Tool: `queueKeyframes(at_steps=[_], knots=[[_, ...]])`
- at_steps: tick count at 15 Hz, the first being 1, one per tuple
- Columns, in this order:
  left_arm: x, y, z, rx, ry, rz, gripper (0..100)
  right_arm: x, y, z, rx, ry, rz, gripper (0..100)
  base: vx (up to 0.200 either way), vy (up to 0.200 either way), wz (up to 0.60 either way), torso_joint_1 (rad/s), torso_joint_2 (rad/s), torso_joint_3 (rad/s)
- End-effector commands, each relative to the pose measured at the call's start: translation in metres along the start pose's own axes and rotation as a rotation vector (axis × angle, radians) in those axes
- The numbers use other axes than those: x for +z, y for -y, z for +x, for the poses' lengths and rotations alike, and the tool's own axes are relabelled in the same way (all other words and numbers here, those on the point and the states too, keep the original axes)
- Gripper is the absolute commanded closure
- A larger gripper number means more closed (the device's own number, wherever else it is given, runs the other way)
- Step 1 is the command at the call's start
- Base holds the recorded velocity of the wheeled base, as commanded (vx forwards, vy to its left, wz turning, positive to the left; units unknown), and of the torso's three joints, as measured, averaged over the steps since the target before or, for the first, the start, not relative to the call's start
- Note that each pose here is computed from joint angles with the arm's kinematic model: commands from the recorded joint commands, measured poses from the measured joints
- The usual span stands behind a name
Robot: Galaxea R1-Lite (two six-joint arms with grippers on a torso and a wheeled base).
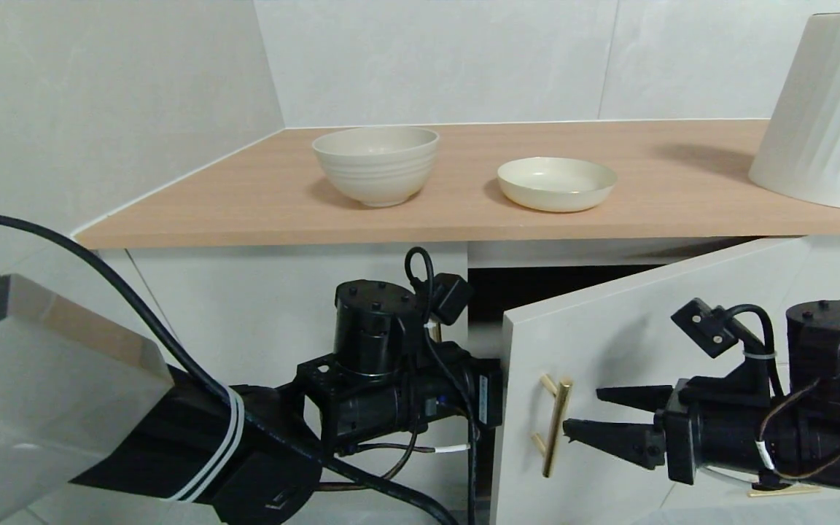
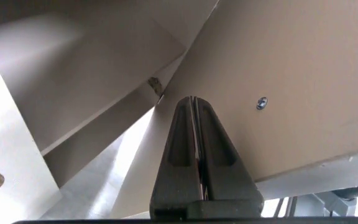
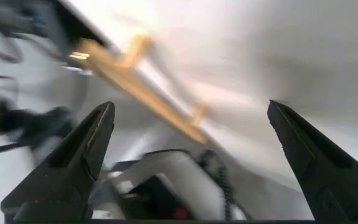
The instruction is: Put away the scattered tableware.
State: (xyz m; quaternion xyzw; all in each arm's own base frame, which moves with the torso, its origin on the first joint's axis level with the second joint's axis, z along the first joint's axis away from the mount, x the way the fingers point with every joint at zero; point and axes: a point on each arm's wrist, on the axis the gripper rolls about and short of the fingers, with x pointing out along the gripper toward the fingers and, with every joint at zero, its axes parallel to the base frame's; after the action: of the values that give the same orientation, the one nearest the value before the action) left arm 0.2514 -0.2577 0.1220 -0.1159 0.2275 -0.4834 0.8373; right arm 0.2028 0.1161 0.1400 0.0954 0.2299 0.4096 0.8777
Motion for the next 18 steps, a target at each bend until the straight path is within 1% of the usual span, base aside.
queueKeyframes(at_steps=[1,2,4,5,7,9,13,18], knots=[[0.002,0.003,-0.002,-0.014,0.001,0.001,100,0.005,-0.011,-0.020,-0.243,0.069,-0.128,0,0.000,0.000,0.00,0.000,0.00,0.000],[0.003,0.004,-0.003,-0.014,0.006,0.003,100,0.008,-0.026,-0.036,-0.212,0.087,-0.145,0,0.000,0.000,0.00,0.000,0.00,0.000],[0.004,0.004,-0.004,-0.010,0.009,0.003,100,0.007,-0.046,-0.062,-0.169,0.050,-0.157,0,0.000,0.000,0.00,0.000,0.00,0.000],[0.003,0.006,-0.003,-0.012,0.006,0.004,100,0.005,-0.053,-0.074,-0.155,0.039,-0.159,0,0.000,0.000,0.00,0.000,0.00,0.000],[0.002,0.006,-0.003,-0.001,0.008,0.004,100,0.001,-0.056,-0.086,-0.146,0.039,-0.154,0,0.000,0.000,0.00,0.000,0.00,0.000],[0.002,0.005,-0.003,0.001,0.007,0.003,100,0.000,-0.057,-0.088,-0.102,0.031,-0.137,0,0.000,0.000,0.00,0.000,0.00,0.000],[0.001,0.006,-0.002,-0.002,0.005,0.003,100,-0.002,-0.057,-0.088,-0.092,0.024,-0.136,0,0.000,0.000,0.00,0.000,0.00,0.000],[-0.003,0.006,0.005,-0.009,-0.009,0.003,100,-0.003,-0.057,-0.087,-0.088,0.020,-0.135,0,-0.200,0.000,0.00,0.007,0.01,0.003]])
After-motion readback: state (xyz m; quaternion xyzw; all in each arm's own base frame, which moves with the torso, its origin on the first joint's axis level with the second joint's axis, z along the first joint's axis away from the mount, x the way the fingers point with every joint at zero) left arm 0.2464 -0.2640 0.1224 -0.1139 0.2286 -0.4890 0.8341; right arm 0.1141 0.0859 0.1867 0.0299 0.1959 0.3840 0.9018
